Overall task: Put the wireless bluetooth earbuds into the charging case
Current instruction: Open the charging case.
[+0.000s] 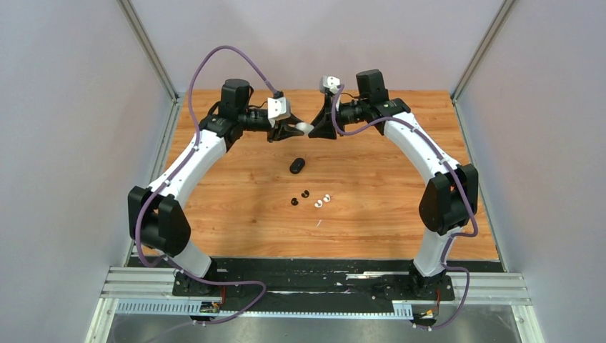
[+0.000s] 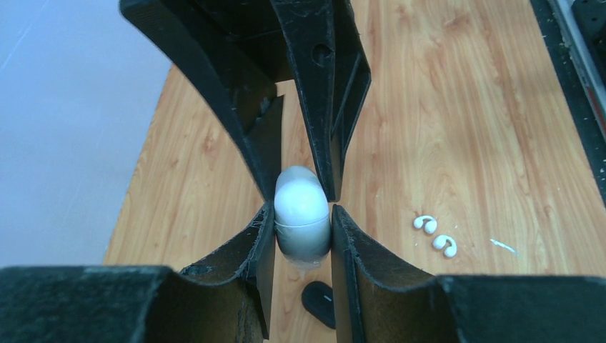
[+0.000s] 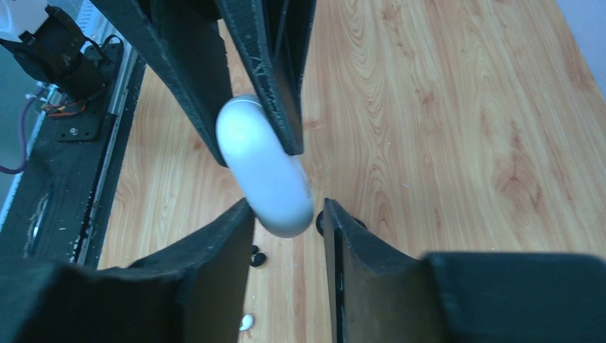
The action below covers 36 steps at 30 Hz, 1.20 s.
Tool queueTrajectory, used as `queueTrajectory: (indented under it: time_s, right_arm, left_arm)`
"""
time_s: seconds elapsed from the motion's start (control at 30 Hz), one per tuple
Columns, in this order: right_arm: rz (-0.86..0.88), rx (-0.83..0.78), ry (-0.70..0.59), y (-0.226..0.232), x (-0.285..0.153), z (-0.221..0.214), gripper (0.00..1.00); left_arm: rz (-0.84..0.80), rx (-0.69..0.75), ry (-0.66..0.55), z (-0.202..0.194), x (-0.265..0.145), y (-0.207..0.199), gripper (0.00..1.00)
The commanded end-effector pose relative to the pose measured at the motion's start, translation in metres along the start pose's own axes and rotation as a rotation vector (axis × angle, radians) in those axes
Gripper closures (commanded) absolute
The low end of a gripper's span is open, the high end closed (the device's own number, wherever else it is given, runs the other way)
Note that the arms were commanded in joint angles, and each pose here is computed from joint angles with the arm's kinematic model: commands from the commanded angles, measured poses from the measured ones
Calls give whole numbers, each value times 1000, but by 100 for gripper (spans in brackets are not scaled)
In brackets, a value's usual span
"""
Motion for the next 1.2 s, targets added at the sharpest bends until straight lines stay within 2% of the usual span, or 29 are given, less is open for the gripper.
queueTrajectory:
  time_s: [0.0,0.03,0.07,0.13,0.23,0.37,0.43,0.57,0.63,0.8,1.17]
  right_arm:
    - [-7,-97,-55,2,-8,32,76]
    - [-5,-98,-57,3,-8,33,79]
    - [-6,-100,-57,4,-9,33,82]
    - [-11,-109,-56,5,-10,33,84]
    - [-16,-120,-54,7,-11,33,85]
    - [-17,-121,-54,8,-11,33,85]
    - [-19,-123,-54,7,-12,33,84]
    - [-21,-121,-52,7,-11,32,81]
    - [-36,-120,-52,5,-12,34,73]
    - [-98,-70,-67,-4,-15,40,59]
    - [-184,-50,-104,-24,-30,52,57]
  left_arm:
    - [-25,21,-21,12,3,0,88]
    - [-23,3,-18,11,4,1,81]
    - [-18,-9,-13,10,4,2,67]
    - [-7,-47,-3,7,5,3,56]
    - [1,-102,12,1,6,3,50]
    - [-15,-144,10,-1,8,1,56]
    - [-23,-153,8,-1,9,2,63]
    - [-34,-157,10,-1,10,3,85]
    - [-37,-153,13,-2,10,3,99]
    - [-42,-126,24,-4,9,1,100]
    - [-44,-82,51,-9,6,-2,100]
Point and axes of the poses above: each gripper's point midway between its finger pads, its own x axis out along the fingers, its own y axis along the line the jaws close on, z = x × y, the point moved 4 cm from there along -x, back along the fingers
